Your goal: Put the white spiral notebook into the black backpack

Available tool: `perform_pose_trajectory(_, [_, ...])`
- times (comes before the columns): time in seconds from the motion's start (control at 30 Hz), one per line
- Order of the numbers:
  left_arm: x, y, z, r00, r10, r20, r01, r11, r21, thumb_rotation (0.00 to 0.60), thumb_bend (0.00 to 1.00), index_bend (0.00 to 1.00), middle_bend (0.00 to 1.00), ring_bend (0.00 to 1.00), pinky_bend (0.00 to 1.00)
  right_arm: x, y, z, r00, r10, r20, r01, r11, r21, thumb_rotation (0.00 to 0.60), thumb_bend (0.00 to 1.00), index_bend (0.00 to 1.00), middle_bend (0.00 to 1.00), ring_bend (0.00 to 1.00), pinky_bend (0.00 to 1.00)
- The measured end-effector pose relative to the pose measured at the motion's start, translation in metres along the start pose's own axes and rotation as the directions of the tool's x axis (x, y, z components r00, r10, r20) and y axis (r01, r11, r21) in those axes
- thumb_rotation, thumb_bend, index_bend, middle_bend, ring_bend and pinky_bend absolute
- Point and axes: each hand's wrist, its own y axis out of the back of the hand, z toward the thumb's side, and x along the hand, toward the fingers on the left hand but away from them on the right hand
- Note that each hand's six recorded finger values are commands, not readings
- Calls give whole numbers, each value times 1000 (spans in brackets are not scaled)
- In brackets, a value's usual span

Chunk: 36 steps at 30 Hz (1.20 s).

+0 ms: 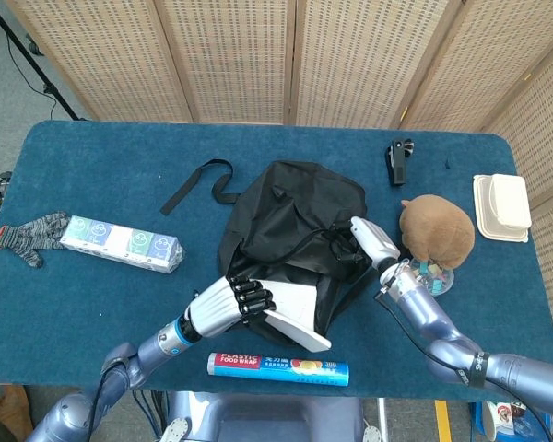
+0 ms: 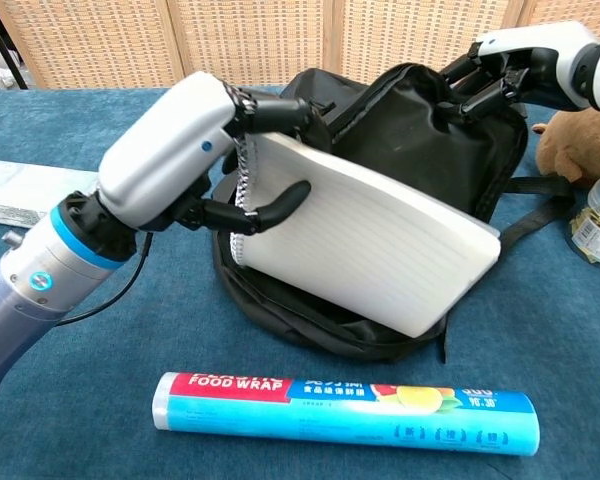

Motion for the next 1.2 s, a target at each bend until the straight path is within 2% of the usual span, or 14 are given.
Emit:
perform_pose_trajectory(0.1, [0, -6, -1, 999, -32, 1, 32, 999, 29, 600, 533, 765, 596, 560, 638, 1, -2, 1, 1000, 4, -4, -4, 1000, 3, 600, 607, 612, 622, 517, 326])
perform_pose_trajectory(0.37, [4, -4, -8, 999, -33, -3, 33, 994, 109, 600, 533, 765, 596, 560, 638, 7, -12, 10, 999, 36, -31, -35, 999, 39, 600, 607, 612, 623, 516, 309])
perform_pose_trajectory(0.7, [1, -16, -6, 993, -114, 27, 107, 980, 168, 600, 533, 765, 596, 559, 638, 5, -27, 25, 994, 82, -65, -77, 993, 86, 600, 607, 612, 623, 515, 309])
perform_pose_trajectory(0.9, [0, -21, -6, 989, -143, 36, 132, 968, 215, 600, 533, 765, 596, 558, 638, 4, -30, 30, 994, 92, -67, -86, 993, 80, 600, 607, 612, 623, 515, 308])
perform_pose_trajectory(1.2, [6, -23, -10, 988, -153, 27, 142, 961, 236, 600, 531, 765, 596, 555, 638, 5, -37, 39, 990, 119, -74, -115, 992, 58, 600, 607, 612, 623, 515, 309])
